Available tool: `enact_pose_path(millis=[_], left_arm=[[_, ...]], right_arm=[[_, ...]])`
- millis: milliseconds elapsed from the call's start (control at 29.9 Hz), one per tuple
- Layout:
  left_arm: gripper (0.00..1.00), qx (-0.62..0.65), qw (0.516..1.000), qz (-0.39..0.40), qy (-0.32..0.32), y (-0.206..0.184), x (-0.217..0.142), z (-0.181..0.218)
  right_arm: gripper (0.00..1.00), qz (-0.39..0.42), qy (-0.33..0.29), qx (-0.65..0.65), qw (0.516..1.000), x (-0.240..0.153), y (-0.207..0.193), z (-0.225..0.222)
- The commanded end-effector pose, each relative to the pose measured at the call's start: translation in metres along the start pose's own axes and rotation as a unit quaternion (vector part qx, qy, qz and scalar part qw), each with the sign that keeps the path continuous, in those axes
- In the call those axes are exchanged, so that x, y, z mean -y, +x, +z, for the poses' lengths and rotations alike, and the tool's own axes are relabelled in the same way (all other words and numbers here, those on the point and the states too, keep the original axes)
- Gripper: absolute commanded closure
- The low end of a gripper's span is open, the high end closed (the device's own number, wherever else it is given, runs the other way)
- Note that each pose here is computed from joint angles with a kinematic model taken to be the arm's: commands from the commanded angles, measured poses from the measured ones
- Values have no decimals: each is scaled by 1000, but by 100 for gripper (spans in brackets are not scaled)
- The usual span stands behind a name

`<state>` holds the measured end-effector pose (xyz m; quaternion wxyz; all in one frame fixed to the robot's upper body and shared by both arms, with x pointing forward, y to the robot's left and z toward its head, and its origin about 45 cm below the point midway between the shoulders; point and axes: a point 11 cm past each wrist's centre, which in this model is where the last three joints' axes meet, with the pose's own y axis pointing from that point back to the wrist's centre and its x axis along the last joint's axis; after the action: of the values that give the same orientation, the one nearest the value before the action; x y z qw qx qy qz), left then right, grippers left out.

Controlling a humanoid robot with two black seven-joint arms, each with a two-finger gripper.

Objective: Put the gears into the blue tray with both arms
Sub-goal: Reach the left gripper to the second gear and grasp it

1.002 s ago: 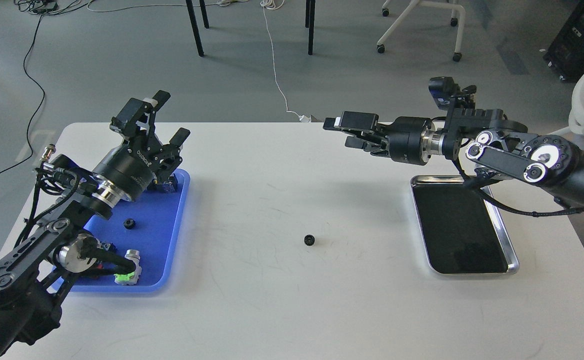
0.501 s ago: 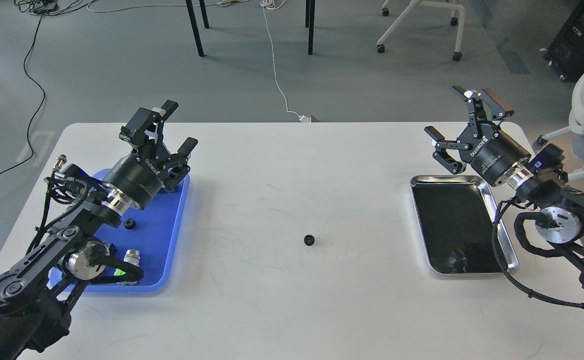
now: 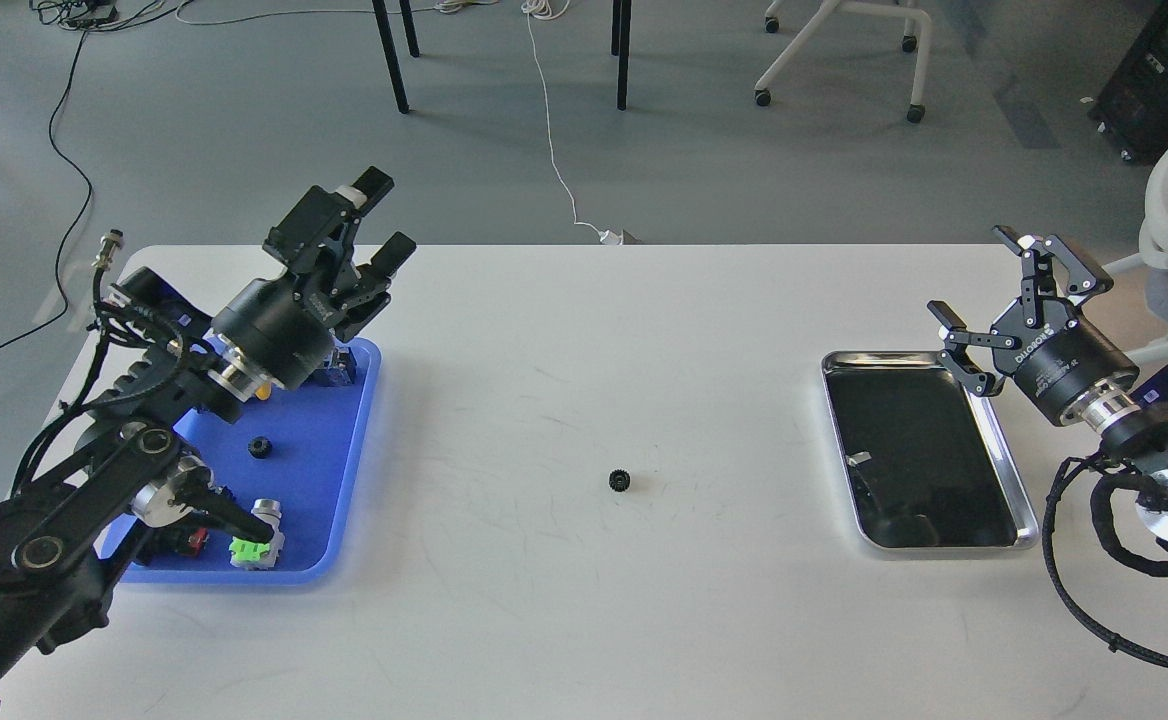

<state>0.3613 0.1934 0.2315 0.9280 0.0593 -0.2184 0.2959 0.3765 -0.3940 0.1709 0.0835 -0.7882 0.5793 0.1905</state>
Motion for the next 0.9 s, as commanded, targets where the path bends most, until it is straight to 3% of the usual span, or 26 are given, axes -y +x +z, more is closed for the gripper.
enact_pose_path(millis=[0,200,468,869], left_arm=[[2,202,963,-180,22,-44,32,7],[3,467,818,-334,43,-71,67,-1],[6,481,771,-414,51,-111,88,-25],[25,470,762,-434,102,-117,91,-61]], right_arm=[[4,0,0,0,1000,0,0,0],[4,2,0,-1,1000,-1,1,0],[4,2,0,-1,1000,-1,1,0],[4,5,-2,-2,1000,-4,4,0]])
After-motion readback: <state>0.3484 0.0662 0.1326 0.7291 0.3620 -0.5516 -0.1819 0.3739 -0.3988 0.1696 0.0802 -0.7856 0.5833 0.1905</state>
